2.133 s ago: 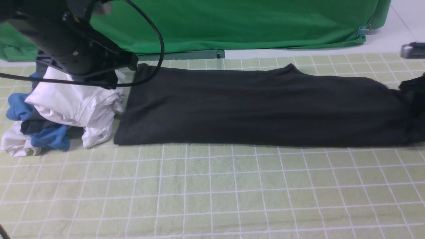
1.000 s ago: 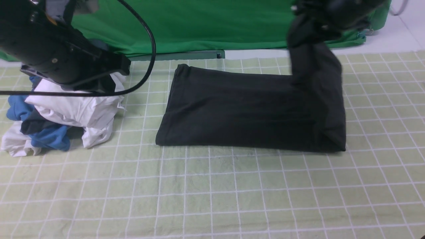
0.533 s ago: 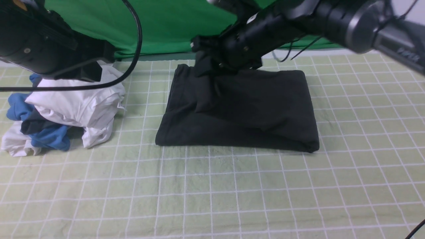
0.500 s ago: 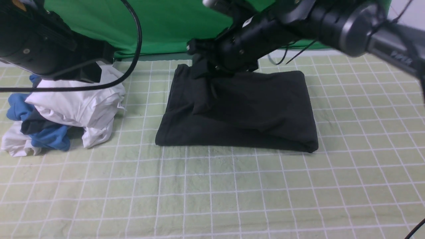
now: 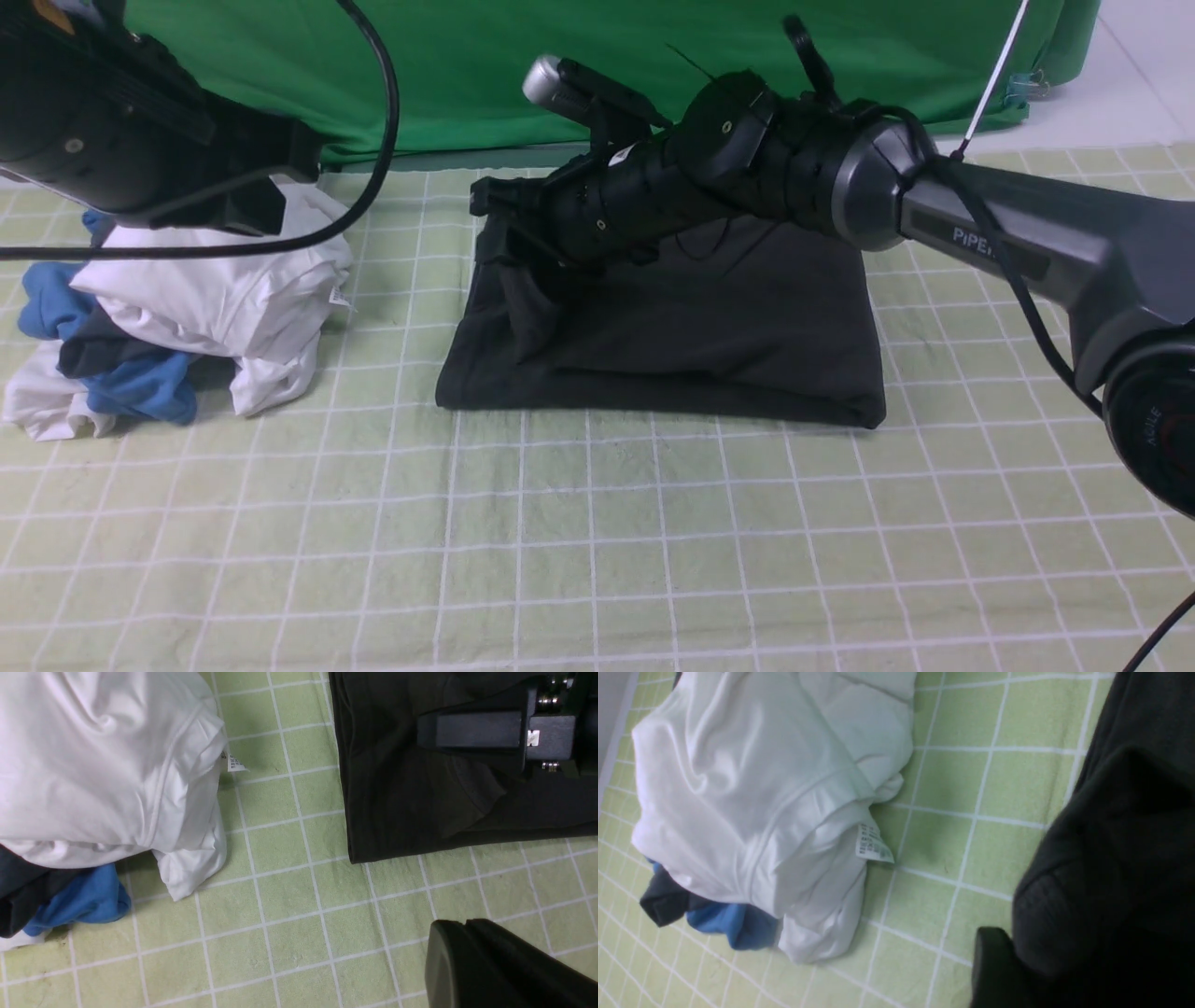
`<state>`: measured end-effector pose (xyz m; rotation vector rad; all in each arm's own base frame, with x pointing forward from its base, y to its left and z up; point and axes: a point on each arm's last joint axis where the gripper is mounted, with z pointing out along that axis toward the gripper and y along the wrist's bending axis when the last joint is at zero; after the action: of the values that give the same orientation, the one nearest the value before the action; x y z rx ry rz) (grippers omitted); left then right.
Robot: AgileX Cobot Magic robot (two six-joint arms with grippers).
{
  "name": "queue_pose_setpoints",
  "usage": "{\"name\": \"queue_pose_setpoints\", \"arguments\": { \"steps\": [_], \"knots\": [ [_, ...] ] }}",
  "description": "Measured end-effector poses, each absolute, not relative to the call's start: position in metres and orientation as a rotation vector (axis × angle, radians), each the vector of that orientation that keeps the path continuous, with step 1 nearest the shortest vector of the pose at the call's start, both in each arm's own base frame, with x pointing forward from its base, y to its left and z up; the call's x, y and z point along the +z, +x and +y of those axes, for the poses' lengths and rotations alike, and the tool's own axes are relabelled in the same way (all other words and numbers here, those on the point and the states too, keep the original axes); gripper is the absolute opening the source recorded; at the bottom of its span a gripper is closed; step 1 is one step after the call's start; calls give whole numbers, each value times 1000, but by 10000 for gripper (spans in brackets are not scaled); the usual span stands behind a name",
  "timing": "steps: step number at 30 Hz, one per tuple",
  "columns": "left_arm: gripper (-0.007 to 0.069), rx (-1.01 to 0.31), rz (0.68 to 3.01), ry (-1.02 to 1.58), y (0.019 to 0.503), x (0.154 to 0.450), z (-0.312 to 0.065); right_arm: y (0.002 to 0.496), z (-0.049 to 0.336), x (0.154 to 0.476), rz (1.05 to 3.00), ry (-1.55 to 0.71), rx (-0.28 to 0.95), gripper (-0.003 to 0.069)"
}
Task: Fold a long-sleeved shirt over a green coffee tablecloth.
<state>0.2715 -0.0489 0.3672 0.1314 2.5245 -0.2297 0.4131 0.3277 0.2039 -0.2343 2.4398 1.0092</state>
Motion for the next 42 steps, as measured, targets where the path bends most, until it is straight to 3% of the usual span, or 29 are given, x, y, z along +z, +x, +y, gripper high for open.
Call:
{"name": "queue_pose_setpoints", "arguments": {
  "steps": [4, 8, 11, 14, 16, 19, 25, 28, 35, 37, 42],
  "knots": [
    [11, -230, 2520, 131, 272, 367, -49, 414, 332, 226, 2399, -351, 1036, 454],
    [11, -233, 2517, 122, 272, 368, -49, 416, 331, 250, 2344, -506, 1016, 461],
    [11, -237, 2515, 109, 272, 368, -49, 420, 320, 263, 2333, -659, 906, 448],
    [11, -241, 2498, 103, 275, 368, -49, 427, 296, 276, 2367, -774, 745, 335],
    [11, -265, 2501, 93, 280, 364, -51, 433, 273, 288, 2406, -829, 620, 174],
    [11, -327, 2538, 86, 292, 350, -57, 439, 239, 308, 2455, -855, 477, 40],
    [13, -443, 2686, 78, 329, 295, -70, 446, 163, 356, 2437, -683, 351, 5],
    [21, -443, 2729, 87, 339, 276, -72, 443, 141, 364, 2449, -628, 329, 5],
    [207, -408, 2740, 101, 364, 237, -74, 409, 97, 343, 2627, -612, 297, 3],
    [358, -402, 2718, 81, 374, 223, -75, 392, 91, 322, 2714, -670, 300, 3],
    [605, -407, 2715, 63, 386, 198, -76, 375, 89, 298, 2795, -738, 318, 3]
  ]
}}
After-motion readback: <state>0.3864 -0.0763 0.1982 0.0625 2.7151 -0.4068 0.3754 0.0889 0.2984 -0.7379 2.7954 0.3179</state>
